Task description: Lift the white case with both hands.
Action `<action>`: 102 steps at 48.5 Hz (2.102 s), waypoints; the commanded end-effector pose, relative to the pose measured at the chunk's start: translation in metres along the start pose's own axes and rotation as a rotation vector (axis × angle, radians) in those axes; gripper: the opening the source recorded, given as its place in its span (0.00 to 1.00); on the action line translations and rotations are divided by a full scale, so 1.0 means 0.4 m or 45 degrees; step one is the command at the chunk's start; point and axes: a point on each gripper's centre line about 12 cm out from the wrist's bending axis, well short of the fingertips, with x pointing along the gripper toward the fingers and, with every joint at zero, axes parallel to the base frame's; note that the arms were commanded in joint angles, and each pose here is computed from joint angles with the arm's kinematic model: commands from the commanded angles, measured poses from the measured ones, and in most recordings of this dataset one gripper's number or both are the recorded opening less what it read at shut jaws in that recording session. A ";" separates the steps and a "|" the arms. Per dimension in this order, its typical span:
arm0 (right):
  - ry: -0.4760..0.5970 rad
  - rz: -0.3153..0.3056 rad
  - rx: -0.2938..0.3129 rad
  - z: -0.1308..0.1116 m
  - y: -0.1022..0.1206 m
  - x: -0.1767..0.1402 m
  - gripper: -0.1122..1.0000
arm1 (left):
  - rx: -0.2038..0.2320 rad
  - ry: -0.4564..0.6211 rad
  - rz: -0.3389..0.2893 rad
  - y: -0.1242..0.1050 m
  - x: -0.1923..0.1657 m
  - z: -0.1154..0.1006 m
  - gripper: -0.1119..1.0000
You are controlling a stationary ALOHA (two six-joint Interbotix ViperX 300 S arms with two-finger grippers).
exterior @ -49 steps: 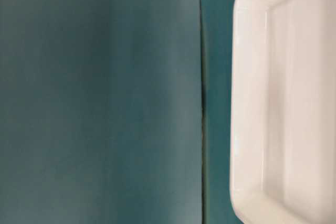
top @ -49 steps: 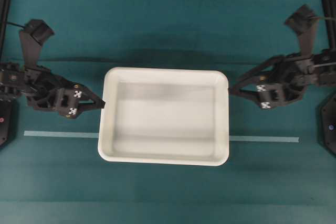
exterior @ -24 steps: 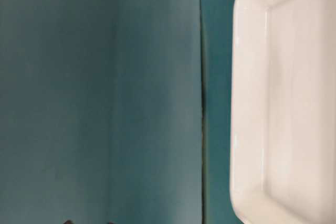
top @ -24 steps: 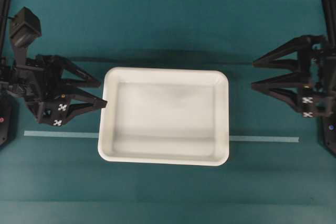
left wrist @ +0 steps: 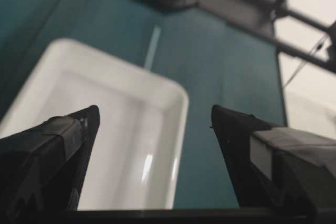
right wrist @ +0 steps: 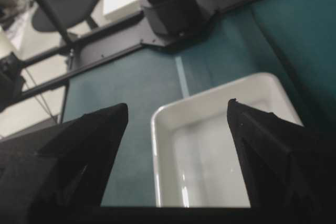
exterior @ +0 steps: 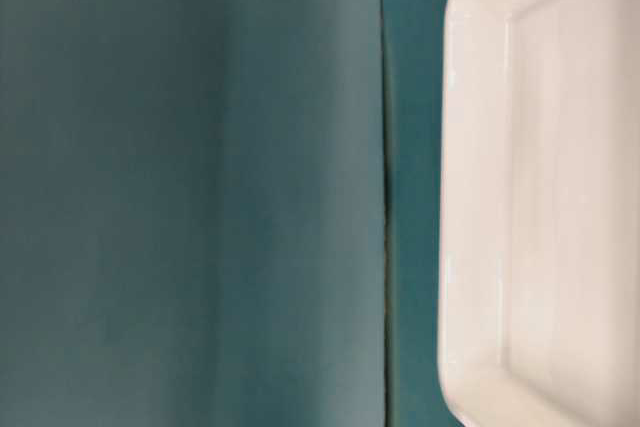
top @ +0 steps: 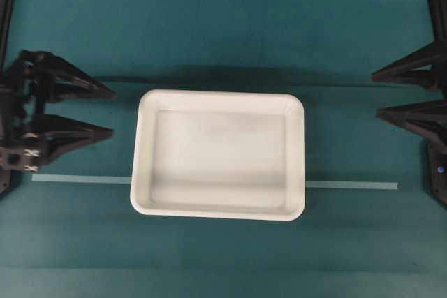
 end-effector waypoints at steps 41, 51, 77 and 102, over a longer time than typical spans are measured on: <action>-0.141 0.061 -0.124 0.043 0.027 -0.075 0.84 | 0.133 -0.161 -0.080 -0.033 -0.105 0.060 0.91; -0.139 0.060 -0.123 0.042 0.026 -0.074 0.84 | 0.135 -0.164 -0.078 -0.033 -0.106 0.060 0.91; -0.131 0.058 -0.121 0.036 0.024 -0.073 0.84 | 0.135 -0.153 -0.075 -0.031 -0.103 0.055 0.91; -0.131 0.058 -0.121 0.036 0.024 -0.073 0.84 | 0.137 -0.154 -0.077 -0.031 -0.103 0.055 0.91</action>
